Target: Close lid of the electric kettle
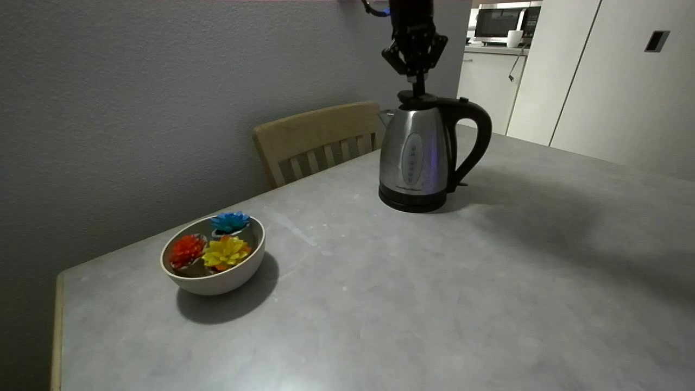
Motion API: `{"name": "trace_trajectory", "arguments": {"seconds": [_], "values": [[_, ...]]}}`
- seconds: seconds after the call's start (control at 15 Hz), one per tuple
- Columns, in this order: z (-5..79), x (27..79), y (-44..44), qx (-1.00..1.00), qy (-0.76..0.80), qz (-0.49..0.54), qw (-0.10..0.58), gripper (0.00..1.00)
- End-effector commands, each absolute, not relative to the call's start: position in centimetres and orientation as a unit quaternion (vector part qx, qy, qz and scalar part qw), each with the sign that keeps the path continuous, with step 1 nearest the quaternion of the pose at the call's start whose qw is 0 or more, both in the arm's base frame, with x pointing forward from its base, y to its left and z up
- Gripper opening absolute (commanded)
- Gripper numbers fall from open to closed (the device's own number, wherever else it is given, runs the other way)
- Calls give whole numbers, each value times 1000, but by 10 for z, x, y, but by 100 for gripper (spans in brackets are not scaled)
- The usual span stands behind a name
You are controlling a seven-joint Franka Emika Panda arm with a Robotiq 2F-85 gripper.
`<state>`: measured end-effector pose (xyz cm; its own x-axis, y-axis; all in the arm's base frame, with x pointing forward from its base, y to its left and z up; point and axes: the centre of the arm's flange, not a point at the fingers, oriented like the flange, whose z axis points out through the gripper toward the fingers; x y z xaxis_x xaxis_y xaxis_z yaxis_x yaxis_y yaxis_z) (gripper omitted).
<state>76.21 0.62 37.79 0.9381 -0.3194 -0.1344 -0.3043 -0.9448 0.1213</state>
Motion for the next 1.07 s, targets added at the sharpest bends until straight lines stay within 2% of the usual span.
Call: {"name": "trace_trajectory", "arguments": {"seconds": [0.0,0.87,1.0], "values": [[373,780,-1,985,-158,-55,28,0],[372,768,3,984,-161,-62,45,0],[370,770,4,986,-152,-57,23,0]]}}
